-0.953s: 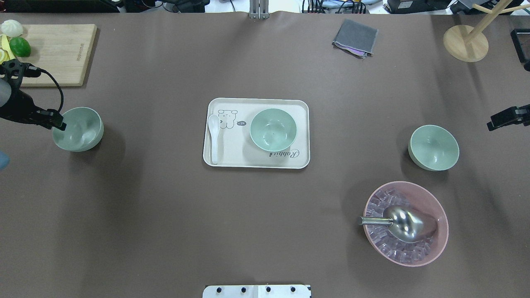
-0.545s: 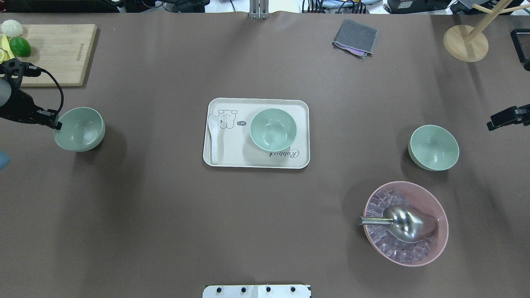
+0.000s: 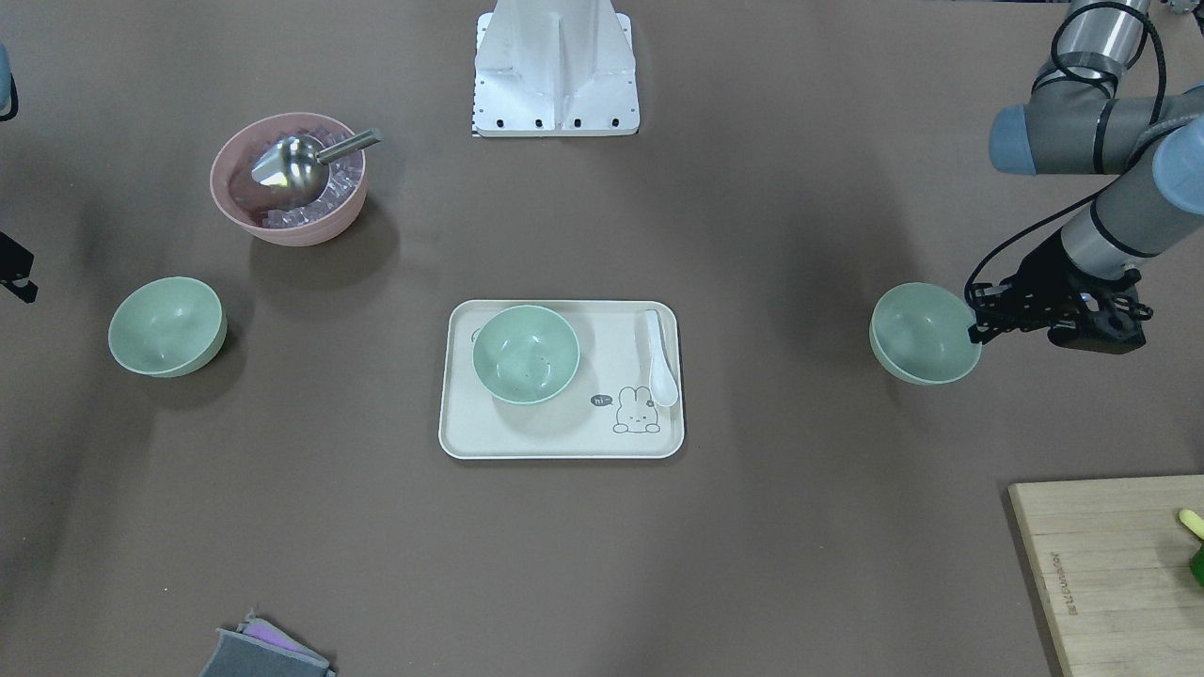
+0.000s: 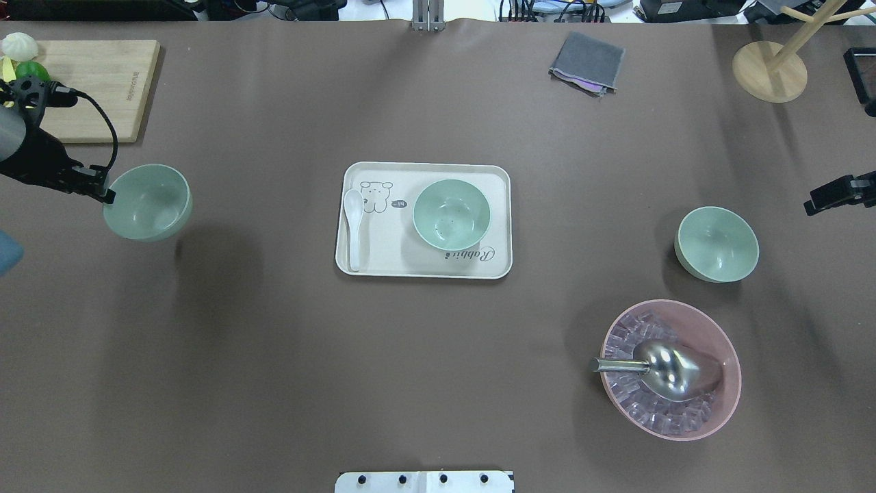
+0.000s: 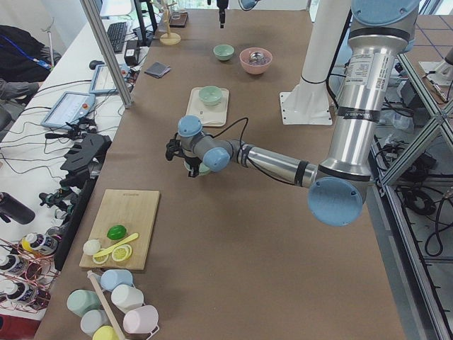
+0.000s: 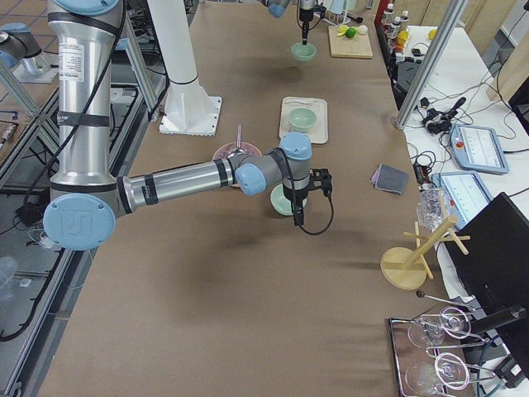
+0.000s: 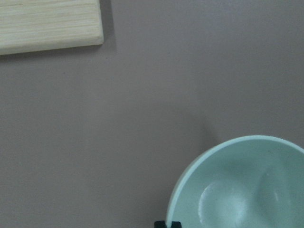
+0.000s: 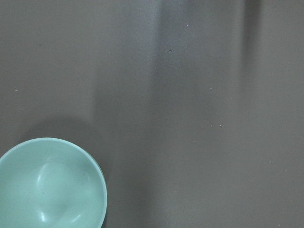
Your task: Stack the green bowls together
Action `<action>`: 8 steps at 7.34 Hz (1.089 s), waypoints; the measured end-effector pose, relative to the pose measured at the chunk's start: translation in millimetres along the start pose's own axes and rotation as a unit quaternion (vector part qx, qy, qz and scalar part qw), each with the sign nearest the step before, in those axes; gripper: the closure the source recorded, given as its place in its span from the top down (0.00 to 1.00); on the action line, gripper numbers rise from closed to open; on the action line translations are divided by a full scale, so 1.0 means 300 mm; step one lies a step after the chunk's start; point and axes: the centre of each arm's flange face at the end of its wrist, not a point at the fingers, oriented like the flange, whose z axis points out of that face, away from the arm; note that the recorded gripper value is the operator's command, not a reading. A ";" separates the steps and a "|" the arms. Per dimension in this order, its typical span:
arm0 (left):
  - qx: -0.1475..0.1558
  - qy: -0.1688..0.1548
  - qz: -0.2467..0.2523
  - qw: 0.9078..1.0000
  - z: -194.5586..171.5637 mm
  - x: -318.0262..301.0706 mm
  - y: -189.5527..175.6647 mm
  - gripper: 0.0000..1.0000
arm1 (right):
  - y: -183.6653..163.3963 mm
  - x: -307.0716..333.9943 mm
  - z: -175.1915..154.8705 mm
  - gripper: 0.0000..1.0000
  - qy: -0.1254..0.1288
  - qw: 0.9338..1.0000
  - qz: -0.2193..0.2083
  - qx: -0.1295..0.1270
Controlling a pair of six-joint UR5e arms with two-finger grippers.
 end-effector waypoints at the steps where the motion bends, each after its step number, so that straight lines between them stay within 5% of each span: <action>1: 0.004 0.008 -0.025 1.000 -0.048 0.110 -0.035 0.00 | 0.000 0.000 0.001 1.00 0.000 1.000 0.000 0.000; 4: -0.003 0.047 -0.108 0.993 -0.082 0.526 -0.070 0.00 | 0.000 -0.003 0.000 1.00 -0.001 1.000 -0.001 0.000; 8: -0.027 0.052 -0.182 0.982 -0.128 0.984 -0.090 0.00 | 0.001 -0.004 0.002 1.00 -0.001 1.000 -0.001 -0.001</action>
